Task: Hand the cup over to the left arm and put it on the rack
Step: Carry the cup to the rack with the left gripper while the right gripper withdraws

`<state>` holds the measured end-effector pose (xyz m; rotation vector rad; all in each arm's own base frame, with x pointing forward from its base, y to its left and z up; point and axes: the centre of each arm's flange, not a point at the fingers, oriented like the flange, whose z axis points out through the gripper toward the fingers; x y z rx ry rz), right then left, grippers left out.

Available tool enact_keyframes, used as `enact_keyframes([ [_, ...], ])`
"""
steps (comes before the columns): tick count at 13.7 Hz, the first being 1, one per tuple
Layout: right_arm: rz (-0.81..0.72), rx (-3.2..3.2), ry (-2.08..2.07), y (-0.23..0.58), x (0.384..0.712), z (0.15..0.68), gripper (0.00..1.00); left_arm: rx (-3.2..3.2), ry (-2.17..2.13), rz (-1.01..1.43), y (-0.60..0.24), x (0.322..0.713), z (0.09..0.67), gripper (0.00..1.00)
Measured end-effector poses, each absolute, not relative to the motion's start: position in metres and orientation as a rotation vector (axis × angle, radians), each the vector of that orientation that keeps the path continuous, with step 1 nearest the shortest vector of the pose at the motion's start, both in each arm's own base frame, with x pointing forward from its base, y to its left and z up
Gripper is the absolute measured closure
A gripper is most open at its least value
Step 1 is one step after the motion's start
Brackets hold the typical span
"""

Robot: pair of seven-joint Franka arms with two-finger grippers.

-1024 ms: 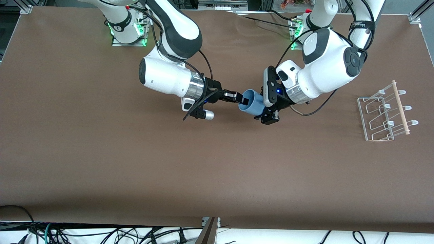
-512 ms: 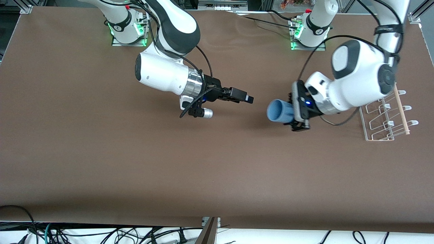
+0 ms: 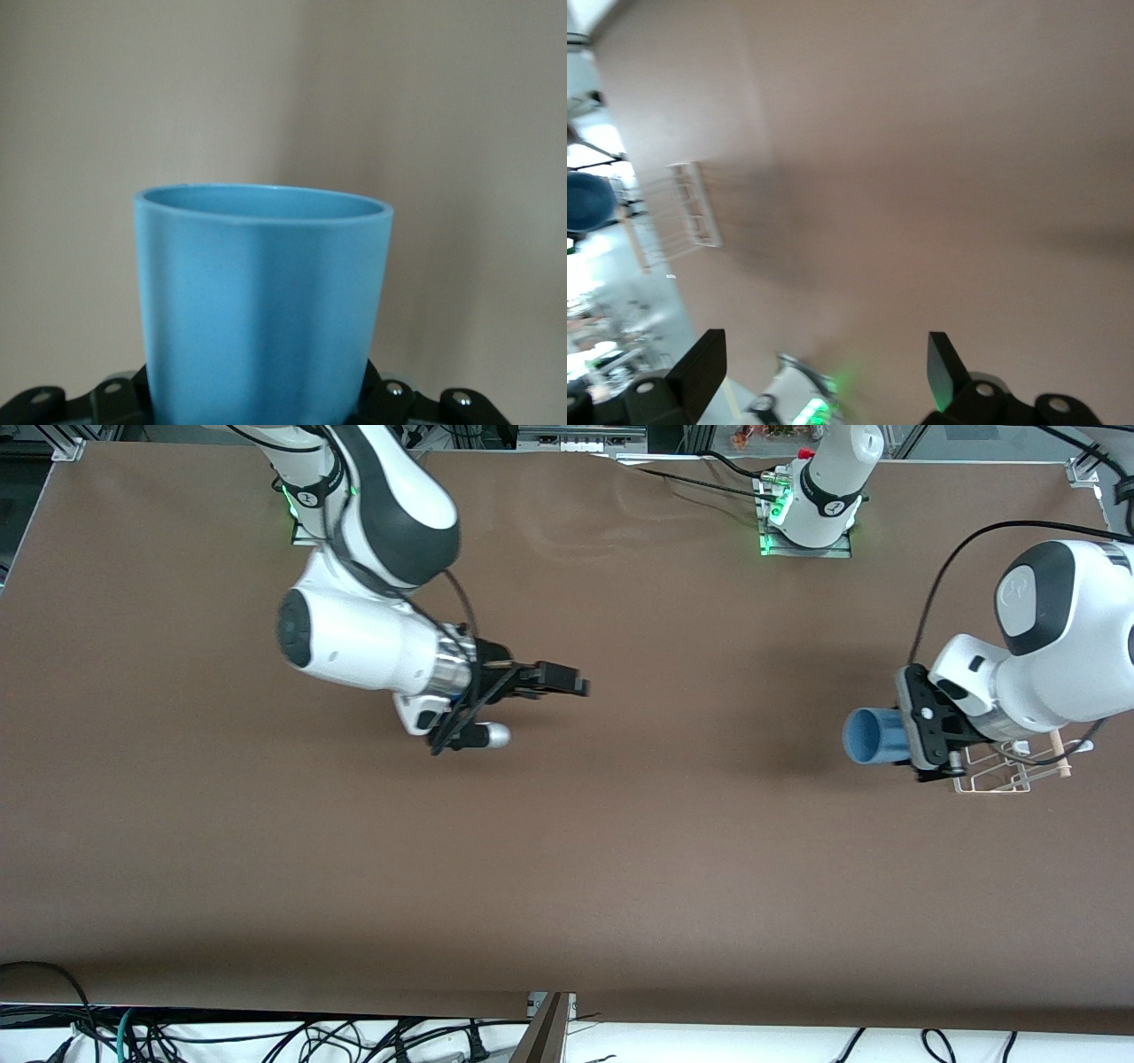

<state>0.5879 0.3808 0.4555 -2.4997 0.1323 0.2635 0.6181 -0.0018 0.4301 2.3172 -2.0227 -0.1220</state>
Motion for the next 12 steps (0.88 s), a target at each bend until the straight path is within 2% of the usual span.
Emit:
enact_keyframes([
  [3, 0.315, -2.712, 0.049, 0.333, 0.584, 0.472, 0.00, 2.447, -2.207, -0.500, 0.040, 0.618, 0.434, 0.26],
  [7, 0.344, -2.965, 0.054, 0.247, 0.589, 0.495, 0.00, 2.638, -2.159, -0.989, 0.087, 0.610, 0.437, 0.26],
  [12, 0.322, -3.058, -0.023, 0.140, 0.596, 0.532, 0.00, 2.514, -2.215, -1.516, 0.106, 0.598, 0.385, 0.26],
])
